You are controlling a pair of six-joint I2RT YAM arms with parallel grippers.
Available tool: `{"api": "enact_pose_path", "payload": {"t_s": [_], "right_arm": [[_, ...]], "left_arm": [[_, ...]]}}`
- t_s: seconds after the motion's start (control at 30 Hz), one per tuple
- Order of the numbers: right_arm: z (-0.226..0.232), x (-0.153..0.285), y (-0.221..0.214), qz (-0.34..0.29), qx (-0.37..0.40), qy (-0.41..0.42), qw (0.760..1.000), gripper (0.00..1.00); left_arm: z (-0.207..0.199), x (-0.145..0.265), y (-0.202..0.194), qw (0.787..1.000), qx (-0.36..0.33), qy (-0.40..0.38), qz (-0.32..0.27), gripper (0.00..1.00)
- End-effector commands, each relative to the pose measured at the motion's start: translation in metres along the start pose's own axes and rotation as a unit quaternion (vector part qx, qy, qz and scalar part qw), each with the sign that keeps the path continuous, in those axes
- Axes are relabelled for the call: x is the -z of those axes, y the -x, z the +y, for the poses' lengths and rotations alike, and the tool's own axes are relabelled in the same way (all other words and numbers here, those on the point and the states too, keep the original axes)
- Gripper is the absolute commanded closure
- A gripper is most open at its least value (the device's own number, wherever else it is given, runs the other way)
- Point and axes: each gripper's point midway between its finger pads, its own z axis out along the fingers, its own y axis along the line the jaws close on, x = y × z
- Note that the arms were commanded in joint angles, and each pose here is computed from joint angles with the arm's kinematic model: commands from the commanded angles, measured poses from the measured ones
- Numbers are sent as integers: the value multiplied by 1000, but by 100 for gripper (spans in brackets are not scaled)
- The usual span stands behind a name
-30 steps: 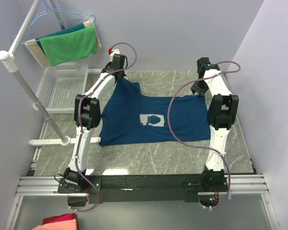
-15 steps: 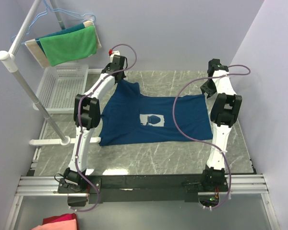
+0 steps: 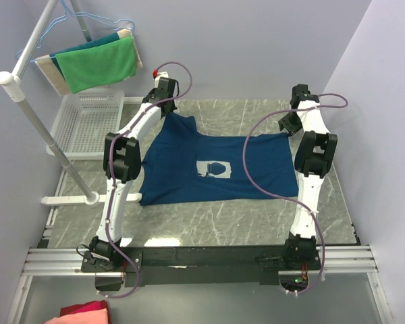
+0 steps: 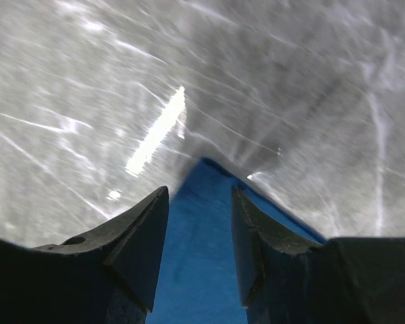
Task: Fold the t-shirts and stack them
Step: Fold the tshirt
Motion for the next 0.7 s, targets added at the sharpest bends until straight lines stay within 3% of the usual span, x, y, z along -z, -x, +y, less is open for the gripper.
{"api": "enact_pose_path", "payload": {"t_s": [0.0, 0.27, 0.5, 0.67], "right_arm": [[17, 0, 18, -18, -23, 33, 999, 51], [15, -8, 13, -1, -31, 33, 999, 51], [3, -9, 3, 16, -22, 8, 1000, 68], [-12, -11, -9, 34, -15, -19, 999, 61]], "left_arm": [[-4, 32, 46, 999, 10, -15, -42, 99], [-3, 34, 48, 999, 11, -14, -42, 99], [-5, 37, 51, 999, 17, -20, -44, 99], [-4, 39, 51, 999, 18, -19, -44, 99]]}}
